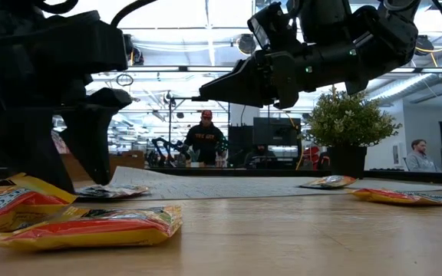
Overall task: Pick & Place Tea
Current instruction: Put the brown tea bag into the middle section of the wooden organizer
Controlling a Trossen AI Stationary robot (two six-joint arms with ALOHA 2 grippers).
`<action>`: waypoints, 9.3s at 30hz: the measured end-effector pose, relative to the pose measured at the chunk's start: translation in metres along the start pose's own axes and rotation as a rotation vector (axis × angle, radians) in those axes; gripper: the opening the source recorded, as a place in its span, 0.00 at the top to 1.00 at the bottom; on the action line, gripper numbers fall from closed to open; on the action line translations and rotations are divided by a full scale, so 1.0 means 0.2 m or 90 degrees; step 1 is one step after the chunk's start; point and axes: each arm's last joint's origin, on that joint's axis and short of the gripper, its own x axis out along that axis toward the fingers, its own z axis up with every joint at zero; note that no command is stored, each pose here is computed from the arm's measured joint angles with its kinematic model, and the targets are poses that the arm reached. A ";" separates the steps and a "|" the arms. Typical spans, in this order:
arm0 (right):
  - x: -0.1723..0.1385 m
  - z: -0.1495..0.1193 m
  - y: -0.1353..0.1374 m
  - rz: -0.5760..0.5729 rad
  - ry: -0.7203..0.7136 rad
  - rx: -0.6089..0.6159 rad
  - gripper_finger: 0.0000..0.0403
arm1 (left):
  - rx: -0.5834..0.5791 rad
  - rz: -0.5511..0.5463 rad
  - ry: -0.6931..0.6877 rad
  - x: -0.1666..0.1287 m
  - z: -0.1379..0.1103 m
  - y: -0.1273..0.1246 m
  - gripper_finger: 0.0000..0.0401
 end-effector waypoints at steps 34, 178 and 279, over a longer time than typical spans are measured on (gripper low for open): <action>0.00 0.00 0.00 0.002 -0.001 0.001 0.58 | -0.076 -0.007 -0.062 0.10 -0.14 0.00 0.77; 0.00 -0.01 0.02 0.013 0.013 0.006 0.58 | -0.247 -0.058 0.104 0.11 -0.03 0.55 0.35; 0.00 -0.01 0.01 0.011 0.020 0.004 0.58 | -0.534 0.543 0.271 -0.06 -0.54 0.92 0.77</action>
